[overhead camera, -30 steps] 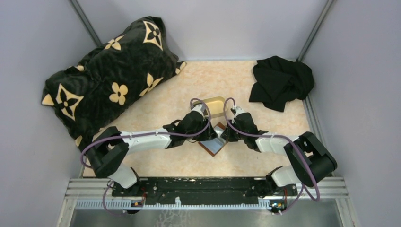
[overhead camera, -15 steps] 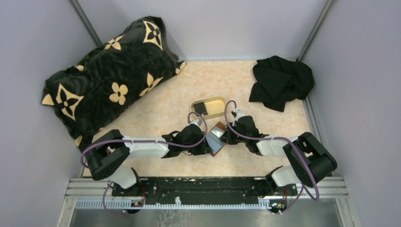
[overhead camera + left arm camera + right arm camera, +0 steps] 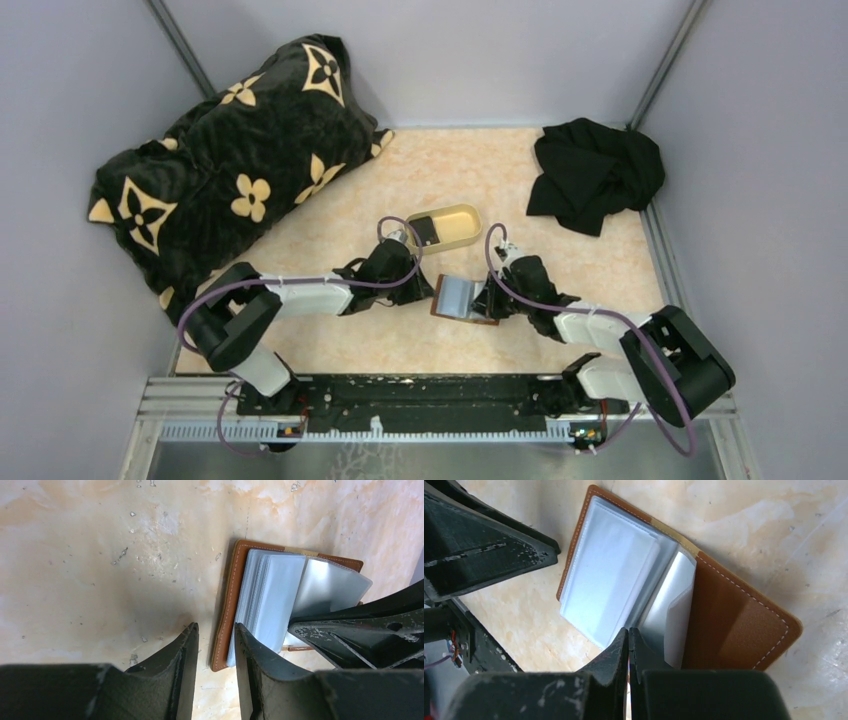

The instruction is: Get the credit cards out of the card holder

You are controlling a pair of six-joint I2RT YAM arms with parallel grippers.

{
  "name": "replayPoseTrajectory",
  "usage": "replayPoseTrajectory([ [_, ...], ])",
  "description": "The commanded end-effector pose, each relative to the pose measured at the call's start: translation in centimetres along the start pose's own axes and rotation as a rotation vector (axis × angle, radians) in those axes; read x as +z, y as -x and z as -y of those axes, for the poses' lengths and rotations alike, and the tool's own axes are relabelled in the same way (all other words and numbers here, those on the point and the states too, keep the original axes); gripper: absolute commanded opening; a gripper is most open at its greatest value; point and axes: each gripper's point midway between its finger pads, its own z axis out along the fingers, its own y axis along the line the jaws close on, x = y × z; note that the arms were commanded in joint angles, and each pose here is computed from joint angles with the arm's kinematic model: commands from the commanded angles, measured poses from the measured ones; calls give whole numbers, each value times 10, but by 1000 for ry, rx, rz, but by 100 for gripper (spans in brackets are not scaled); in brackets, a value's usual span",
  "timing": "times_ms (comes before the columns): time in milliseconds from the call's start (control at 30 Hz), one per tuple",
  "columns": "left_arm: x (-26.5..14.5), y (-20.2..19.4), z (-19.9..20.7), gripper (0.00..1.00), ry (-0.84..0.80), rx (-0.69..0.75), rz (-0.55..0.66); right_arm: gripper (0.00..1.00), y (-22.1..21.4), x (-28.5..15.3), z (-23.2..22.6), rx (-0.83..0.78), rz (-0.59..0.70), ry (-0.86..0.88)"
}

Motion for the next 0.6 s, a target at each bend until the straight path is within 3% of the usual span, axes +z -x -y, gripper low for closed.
replayPoseTrajectory([
  [0, 1, 6, -2, 40, 23, 51, 8, 0, 6, 1, -2, -30, -7, -12],
  [200, -9, 19, 9, 42, 4, 102, 43, 0, 11, 9, -3, -33, -18, -19],
  [567, -16, 39, 58, 40, -205, 239, 105, 0, 11, 17, 2, -45, -40, -34],
])
